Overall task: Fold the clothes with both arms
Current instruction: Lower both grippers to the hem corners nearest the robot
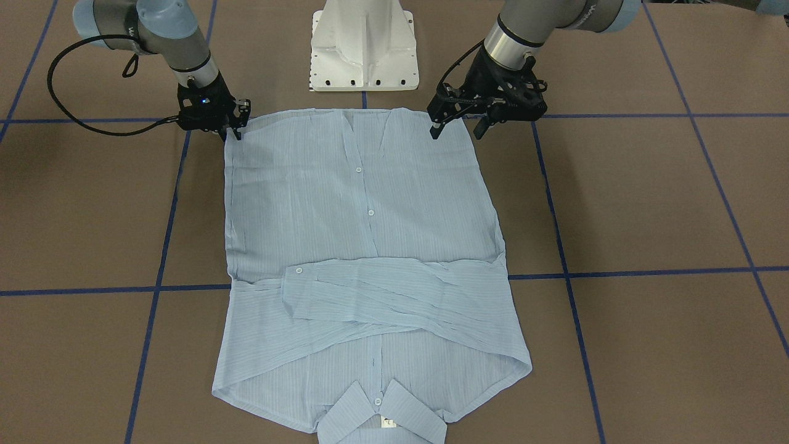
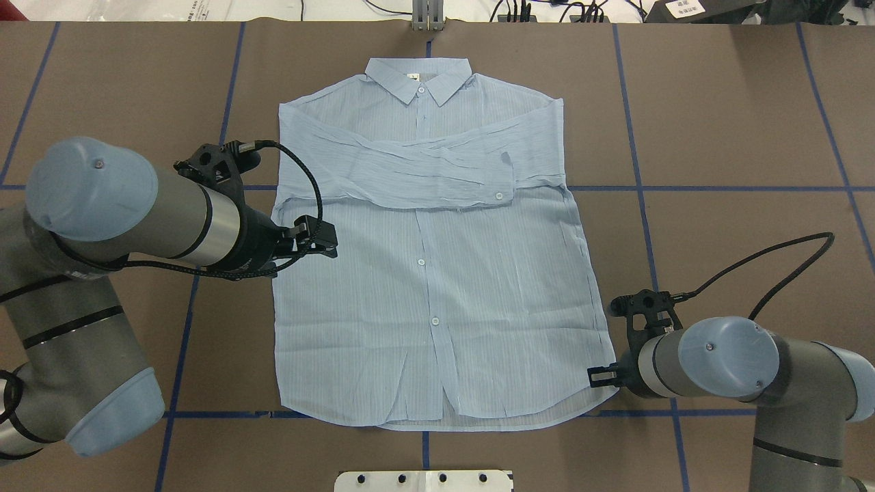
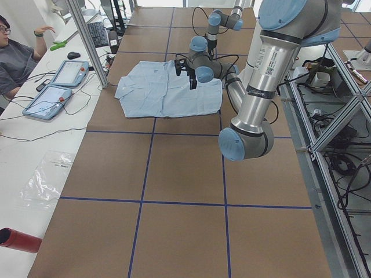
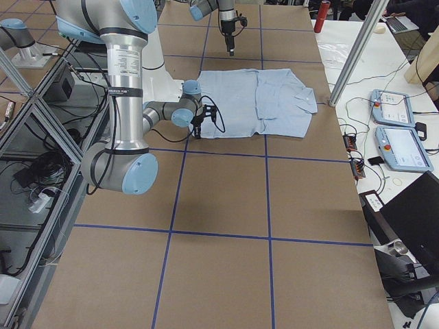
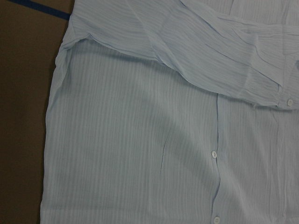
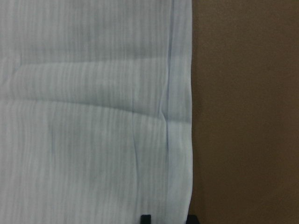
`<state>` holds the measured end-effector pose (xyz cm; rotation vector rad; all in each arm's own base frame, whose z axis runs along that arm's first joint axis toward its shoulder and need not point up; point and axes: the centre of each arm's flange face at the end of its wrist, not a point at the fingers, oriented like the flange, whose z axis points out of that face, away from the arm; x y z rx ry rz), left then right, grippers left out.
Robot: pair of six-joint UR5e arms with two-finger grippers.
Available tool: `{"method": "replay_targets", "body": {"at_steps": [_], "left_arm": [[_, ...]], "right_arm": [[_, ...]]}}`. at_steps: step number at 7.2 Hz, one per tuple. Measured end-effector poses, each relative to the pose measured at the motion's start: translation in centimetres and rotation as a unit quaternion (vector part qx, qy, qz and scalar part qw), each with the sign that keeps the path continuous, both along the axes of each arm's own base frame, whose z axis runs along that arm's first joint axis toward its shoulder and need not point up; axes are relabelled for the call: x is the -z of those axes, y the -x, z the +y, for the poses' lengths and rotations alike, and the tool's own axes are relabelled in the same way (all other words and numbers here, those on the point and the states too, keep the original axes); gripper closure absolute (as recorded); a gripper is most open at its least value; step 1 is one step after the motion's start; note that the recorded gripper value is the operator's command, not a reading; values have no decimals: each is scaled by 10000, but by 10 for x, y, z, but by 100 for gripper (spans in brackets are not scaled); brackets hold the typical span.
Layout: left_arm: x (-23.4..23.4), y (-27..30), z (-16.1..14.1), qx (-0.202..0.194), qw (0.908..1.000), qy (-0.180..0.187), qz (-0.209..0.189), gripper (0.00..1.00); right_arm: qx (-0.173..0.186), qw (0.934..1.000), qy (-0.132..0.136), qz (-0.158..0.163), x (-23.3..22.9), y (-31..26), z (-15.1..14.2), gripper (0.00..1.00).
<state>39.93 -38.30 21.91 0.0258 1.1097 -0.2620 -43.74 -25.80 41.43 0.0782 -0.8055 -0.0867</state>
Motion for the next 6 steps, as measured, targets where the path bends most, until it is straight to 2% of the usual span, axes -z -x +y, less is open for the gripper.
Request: {"method": "replay_targets", "body": {"at_steps": [1, 2, 4, 6], "left_arm": [[0, 0, 0, 3, 10000, 2, 0, 3], [0, 0, 0, 7, 10000, 2, 0, 4], [-1, -1, 0, 9, 10000, 9, -11, 6], [-19, -2, 3, -23, 9999, 91, -141, 6]], "right_arm": [[4, 10000, 8, 11, -1, 0, 0, 90], [9, 10000, 19, 19, -1, 0, 0, 100], [37, 10000, 67, 32, 2, -2, 0, 100], [-19, 9999, -7, -139, 22, -11, 0, 100]]}}
